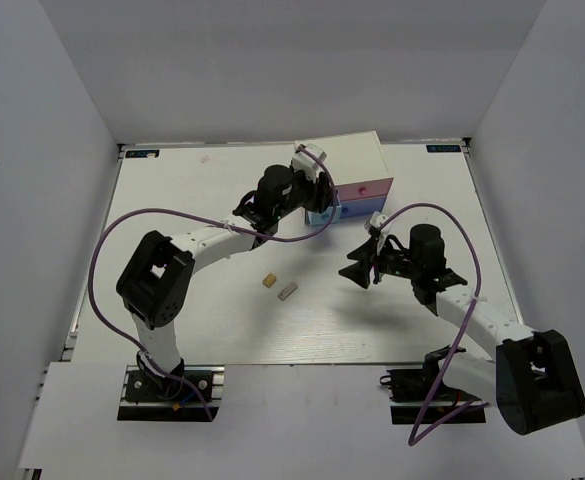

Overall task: Sort the stationery into containers
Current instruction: Place the stationery in the drawer, then close the drawer at the center of the board.

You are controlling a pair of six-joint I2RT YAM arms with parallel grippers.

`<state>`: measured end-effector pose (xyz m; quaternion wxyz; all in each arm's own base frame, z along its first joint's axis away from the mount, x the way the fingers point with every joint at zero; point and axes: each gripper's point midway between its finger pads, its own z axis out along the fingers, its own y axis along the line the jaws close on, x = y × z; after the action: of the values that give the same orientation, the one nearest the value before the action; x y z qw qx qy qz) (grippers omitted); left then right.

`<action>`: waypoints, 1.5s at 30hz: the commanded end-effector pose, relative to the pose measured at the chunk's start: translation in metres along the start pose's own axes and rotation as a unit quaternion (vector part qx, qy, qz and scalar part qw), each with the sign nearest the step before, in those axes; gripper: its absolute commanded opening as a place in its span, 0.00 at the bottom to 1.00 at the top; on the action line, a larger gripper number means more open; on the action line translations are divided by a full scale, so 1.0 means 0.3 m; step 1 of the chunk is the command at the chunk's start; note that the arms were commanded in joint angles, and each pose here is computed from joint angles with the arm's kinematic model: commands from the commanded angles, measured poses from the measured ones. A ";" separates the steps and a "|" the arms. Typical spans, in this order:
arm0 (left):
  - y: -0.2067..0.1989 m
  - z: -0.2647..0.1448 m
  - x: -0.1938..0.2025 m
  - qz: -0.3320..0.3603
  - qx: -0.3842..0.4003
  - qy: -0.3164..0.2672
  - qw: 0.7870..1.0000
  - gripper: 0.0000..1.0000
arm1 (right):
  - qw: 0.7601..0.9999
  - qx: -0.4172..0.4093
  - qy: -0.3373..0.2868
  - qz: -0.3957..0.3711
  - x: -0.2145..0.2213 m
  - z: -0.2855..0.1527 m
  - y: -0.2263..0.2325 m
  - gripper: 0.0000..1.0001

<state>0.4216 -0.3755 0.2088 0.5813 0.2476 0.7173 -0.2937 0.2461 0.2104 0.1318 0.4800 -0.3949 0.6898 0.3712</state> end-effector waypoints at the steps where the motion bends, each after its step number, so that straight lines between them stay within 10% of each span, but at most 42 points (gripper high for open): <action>1: -0.013 -0.012 -0.132 0.004 -0.003 -0.043 0.999 0.62 | 0.999 0.003 -0.021 -0.026 -0.056 0.009 -0.025 0.60; 7: -0.041 -0.057 -0.223 -0.014 0.007 -0.079 0.997 0.36 | 0.998 -0.005 -0.038 -0.049 -0.114 0.041 -0.058 0.18; 9: -0.048 -0.073 -0.256 -0.019 0.009 -0.089 0.996 0.16 | 0.997 -0.006 -0.042 -0.059 -0.141 0.056 -0.078 0.14; 13: -0.056 -0.143 -0.324 -0.032 0.006 -0.118 0.992 0.10 | 0.996 -0.011 -0.040 -0.077 -0.167 0.106 -0.134 0.13; 22: 0.058 -0.364 -0.180 -0.148 -0.109 -0.094 0.978 0.68 | 0.994 0.019 -0.019 -0.106 -0.197 0.200 -0.291 0.13; 28: 0.118 -0.483 0.047 -0.258 -0.197 -0.030 0.945 0.85 | 0.992 0.062 -0.010 -0.111 -0.233 0.251 -0.404 0.13; 45: 0.111 -0.553 0.343 -0.310 -0.240 0.093 0.915 0.87 | 0.989 0.107 -0.002 -0.106 -0.287 0.345 -0.522 0.26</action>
<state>0.3115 -0.2336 0.1341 0.4535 -0.1032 0.8453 -0.2631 0.4310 0.2502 0.1491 0.5381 -0.4167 0.6857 0.2582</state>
